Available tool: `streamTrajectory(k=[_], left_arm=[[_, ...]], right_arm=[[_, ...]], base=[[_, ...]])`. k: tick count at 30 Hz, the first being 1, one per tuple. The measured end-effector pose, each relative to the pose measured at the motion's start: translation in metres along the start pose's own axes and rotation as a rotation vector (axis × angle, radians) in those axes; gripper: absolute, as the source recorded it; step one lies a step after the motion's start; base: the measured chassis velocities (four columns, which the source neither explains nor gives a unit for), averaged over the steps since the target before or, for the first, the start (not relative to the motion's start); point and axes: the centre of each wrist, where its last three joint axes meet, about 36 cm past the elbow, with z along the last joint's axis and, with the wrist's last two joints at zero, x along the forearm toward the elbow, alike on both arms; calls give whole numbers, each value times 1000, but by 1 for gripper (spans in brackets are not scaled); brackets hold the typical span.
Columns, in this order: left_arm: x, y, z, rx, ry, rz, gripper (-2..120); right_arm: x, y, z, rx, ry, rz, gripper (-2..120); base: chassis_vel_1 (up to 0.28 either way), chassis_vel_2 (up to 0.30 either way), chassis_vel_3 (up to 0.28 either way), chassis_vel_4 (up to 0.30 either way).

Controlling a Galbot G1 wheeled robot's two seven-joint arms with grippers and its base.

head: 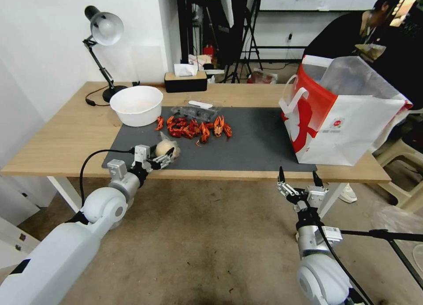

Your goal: Pick up the trash from the table and place it into the takeout bag.

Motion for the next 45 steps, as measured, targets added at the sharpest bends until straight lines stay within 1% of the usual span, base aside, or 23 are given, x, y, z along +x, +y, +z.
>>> streamTrajectory(k=[1,3,5,8,10,11,12,17,20,21,23,24,26,27,29,30,33,34,36,38,41,42,45], left_arm=[[0,0,0,0,0,0,51],[0,1,0,-4,12,1,40],[0,1,0,-5,15,2,38],[1,3,0,-14,30,13,21],[1,3,0,-16,31,17,19],[1,4,1,-20,27,20,11],[1,5,1,-25,20,24,9],[1,7,2,-36,-11,36,4],[0,11,-6,-52,-87,67,4],[0,11,-6,-52,-87,67,4],[-1,12,-13,-71,-136,102,4],[-1,12,-13,-71,-136,102,4],[-4,11,-22,-93,-188,164,4],[-4,11,-22,-93,-188,164,4],[-14,10,-31,-104,-238,252,4],[-14,10,-31,-104,-238,252,4],[-34,9,-43,-114,-298,372,3],[-34,9,-43,-114,-298,372,3],[-50,6,-59,-123,-331,440,3],[-55,4,-65,-127,-338,456,3],[-78,-4,-87,-144,-360,507,3],[-78,-4,-87,-144,-360,507,3],[-106,-24,-117,-177,-368,572,3]], right_arm=[[0,0,0,0,0,0,100],[0,0,0,0,0,0,100],[0,0,0,0,-1,0,100],[0,0,0,1,-1,0,100],[0,0,1,1,-1,0,100],[0,1,1,1,-1,0,100],[0,1,1,2,-1,0,100],[0,1,1,2,-2,0,100],[1,1,1,2,-2,1,100],[1,1,1,2,-2,1,100],[1,1,1,2,-2,1,100],[1,1,1,2,-2,1,100],[1,1,1,2,-3,1,100],[1,1,1,2,-3,1,100],[1,2,1,1,-3,1,100],[1,2,1,1,-3,1,100],[1,1,2,1,-3,2,100],[1,1,2,1,-3,2,100],[2,1,2,2,-3,3,100],[2,1,2,3,-2,3,100],[2,1,3,3,-2,4,100],[2,1,3,3,-2,4,100],[1,2,3,4,-4,5,100]], base=[[0,0,0,0],[0,0,0,0],[0,0,0,0],[0,0,0,0],[0,0,0,0],[0,0,0,0],[0,0,0,0],[0,0,0,0],[0,0,0,0],[0,0,0,0],[0,0,0,0],[0,0,0,0],[0,0,0,0],[0,0,0,0],[0,0,0,0],[0,0,0,0],[0,0,0,0],[0,0,0,0],[0,0,0,0],[0,0,0,0],[0,0,0,0],[0,0,0,0],[0,0,0,0]])
